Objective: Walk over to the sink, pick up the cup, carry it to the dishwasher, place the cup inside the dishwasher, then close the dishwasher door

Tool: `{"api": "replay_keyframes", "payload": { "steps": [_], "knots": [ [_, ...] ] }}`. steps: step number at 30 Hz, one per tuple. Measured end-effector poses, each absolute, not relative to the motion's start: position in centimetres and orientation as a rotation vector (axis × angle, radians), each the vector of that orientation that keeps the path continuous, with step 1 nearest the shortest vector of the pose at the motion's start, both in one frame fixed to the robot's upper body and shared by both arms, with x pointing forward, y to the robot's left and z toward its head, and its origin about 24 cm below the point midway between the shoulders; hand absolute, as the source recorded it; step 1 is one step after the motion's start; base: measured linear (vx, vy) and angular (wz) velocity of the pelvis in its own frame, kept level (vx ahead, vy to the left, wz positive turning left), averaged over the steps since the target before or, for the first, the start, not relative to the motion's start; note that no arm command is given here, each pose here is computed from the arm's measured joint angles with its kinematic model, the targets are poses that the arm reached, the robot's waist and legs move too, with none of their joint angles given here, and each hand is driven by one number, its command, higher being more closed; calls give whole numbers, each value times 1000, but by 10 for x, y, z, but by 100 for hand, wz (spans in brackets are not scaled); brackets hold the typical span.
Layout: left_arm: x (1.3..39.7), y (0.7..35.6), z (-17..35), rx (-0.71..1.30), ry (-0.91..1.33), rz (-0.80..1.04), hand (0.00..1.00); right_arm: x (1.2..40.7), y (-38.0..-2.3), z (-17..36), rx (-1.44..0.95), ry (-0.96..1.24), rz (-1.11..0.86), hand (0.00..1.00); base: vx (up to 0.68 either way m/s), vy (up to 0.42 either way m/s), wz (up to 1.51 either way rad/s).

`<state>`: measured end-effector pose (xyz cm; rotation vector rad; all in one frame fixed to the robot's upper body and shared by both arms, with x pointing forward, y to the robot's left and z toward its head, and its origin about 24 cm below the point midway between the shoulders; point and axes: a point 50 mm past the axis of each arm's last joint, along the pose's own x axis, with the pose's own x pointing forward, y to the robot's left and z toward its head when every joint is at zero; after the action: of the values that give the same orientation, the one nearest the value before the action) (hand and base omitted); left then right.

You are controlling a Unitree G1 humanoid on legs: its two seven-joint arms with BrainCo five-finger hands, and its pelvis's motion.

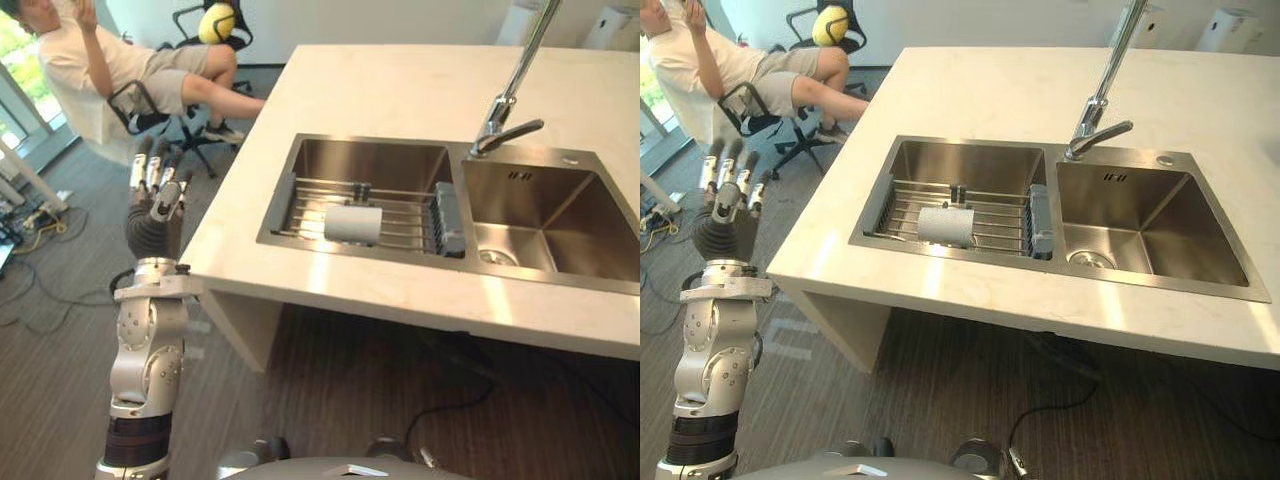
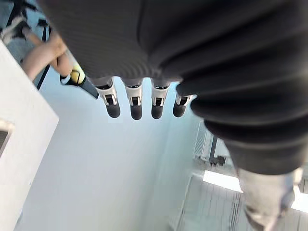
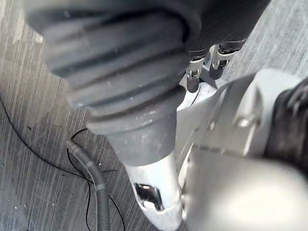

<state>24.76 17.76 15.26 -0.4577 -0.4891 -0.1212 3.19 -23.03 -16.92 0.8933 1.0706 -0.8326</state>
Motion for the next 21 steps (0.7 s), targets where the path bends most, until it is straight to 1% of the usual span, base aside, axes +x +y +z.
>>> {"api": "replay_keyframes", "payload": {
  "steps": [2,4,7,11,16,21],
  "knots": [
    [249,173,150,-462,-478,-164,0,33,-225,-170,913,1064,-837,0,56,19,-10],
    [252,174,144,-440,-449,-164,0,32,-220,-172,897,1089,-814,0,-17,-87,-21],
    [257,166,130,-407,-380,-127,0,27,-227,-170,809,1125,-787,0,1,-155,-16],
    [264,159,145,-342,-443,-82,0,32,-236,-168,688,1143,-726,0,97,-134,-15],
    [267,156,154,-257,-496,-60,0,39,-234,-168,682,1137,-702,0,57,-41,-4],
    [275,154,129,27,-409,-55,0,43,-236,-167,681,1123,-696,0,5,10,-7]
  ]
}}
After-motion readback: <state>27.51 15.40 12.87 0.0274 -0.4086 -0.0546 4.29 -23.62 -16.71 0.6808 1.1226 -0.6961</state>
